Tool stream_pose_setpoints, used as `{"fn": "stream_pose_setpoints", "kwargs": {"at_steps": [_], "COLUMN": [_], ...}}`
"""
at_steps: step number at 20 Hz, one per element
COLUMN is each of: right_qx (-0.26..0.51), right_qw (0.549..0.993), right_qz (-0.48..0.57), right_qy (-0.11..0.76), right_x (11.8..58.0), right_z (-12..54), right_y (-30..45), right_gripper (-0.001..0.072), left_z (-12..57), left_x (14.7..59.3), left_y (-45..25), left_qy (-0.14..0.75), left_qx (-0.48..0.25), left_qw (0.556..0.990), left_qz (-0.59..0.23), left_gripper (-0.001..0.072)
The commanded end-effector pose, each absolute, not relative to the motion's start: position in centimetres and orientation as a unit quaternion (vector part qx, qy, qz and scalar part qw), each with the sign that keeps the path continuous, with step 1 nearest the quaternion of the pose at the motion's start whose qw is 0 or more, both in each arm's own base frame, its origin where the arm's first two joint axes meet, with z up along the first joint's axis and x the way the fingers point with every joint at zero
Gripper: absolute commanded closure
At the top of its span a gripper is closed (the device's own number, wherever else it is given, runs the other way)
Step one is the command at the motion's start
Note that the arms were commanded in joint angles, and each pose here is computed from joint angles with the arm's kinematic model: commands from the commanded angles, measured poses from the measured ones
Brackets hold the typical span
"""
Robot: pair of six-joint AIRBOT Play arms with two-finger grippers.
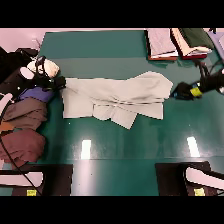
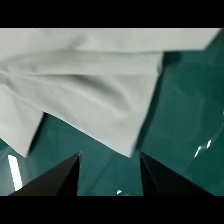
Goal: Fold the shirts.
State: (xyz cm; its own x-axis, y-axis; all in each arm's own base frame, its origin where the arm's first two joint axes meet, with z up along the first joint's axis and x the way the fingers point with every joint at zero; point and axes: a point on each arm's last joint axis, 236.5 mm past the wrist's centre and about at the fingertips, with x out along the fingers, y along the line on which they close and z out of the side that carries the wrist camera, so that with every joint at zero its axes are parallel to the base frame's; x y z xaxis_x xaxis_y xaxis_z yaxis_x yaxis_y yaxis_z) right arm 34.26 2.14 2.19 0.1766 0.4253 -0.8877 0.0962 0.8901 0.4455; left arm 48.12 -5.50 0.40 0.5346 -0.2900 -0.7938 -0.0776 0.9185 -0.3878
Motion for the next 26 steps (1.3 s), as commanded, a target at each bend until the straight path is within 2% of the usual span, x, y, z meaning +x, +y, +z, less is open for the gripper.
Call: {"fn": "stream_pose_setpoints", "kwargs": {"at_steps": [1,3,5,6,10,12,13,14,16,17,20,22,24,26], "right_qx": [0.247,0.284,0.305,0.314,0.310,0.300,0.292,0.278,0.255,0.243,0.209,0.177,0.139,0.099], "right_qw": [0.687,0.665,0.671,0.676,0.699,0.687,0.685,0.690,0.713,0.728,0.798,0.860,0.919,0.959], "right_qz": [0.062,0.050,0.067,0.073,0.094,0.110,0.118,0.130,0.148,0.157,0.193,0.202,0.193,0.172], "right_qy": [0.681,0.689,0.673,0.663,0.638,0.652,0.657,0.656,0.637,0.621,0.532,0.433,0.314,0.204], "right_x": [28.4,26.6,26.8,27.3,29.7,30.4,30.7,31.3,32.7,33.5,36.5,38.0,37.6,35.1], "right_z": [-2.6,-5.3,-6.9,-7.3,-8.0,-8.5,-8.7,-8.7,-7.5,-6.1,3.3,13.0,23.9,33.6], "right_y": [-0.2,0.4,2.4,3.6,7.1,8.4,9.1,9.7,10.5,10.6,9.9,8.3,6.5,4.9], "right_gripper": [0.0141,0.0141,0.0223,0.0224,0.0234,0.0283,0.0328,0.0457,0.0649,0.0695,0.0695,0.0696,0.0696,0.0696], "left_z": [4.3,4.3,4.1,4.1,3.9,3.8,3.7,3.7,4.8,6.4,15.8,25.1,36.2,45.8], "left_x": [48.1,47.8,47.6,47.5,47.1,47.0,46.7,46.5,45.9,45.8,44.5,42.5,38.3,32.4], "left_y": [-5.6,-5.8,-6.1,-6.1,-6.2,-6.3,-6.4,-6.4,-6.2,-6.1,-5.5,-5.0,-5.0,-5.4], "left_qy": [0.447,0.453,0.458,0.459,0.467,0.470,0.476,0.480,0.475,0.459,0.367,0.271,0.145,0.031], "left_qx": [-0.167,-0.168,-0.168,-0.169,-0.168,-0.168,-0.168,-0.166,-0.159,-0.156,-0.134,-0.118,-0.090,-0.063], "left_qw": [0.875,0.872,0.869,0.868,0.863,0.861,0.858,0.856,0.860,0.869,0.914,0.949,0.978,0.990], "left_qz": [-0.082,-0.085,-0.088,-0.089,-0.091,-0.092,-0.094,-0.096,-0.096,-0.098,-0.104,-0.110,-0.116,-0.125], "left_gripper": [0.0686,0.0686,0.0686,0.0686,0.0686,0.0686,0.0685,0.0685,0.0685,0.0686,0.0686,0.0685,0.0685,0.0686]}}
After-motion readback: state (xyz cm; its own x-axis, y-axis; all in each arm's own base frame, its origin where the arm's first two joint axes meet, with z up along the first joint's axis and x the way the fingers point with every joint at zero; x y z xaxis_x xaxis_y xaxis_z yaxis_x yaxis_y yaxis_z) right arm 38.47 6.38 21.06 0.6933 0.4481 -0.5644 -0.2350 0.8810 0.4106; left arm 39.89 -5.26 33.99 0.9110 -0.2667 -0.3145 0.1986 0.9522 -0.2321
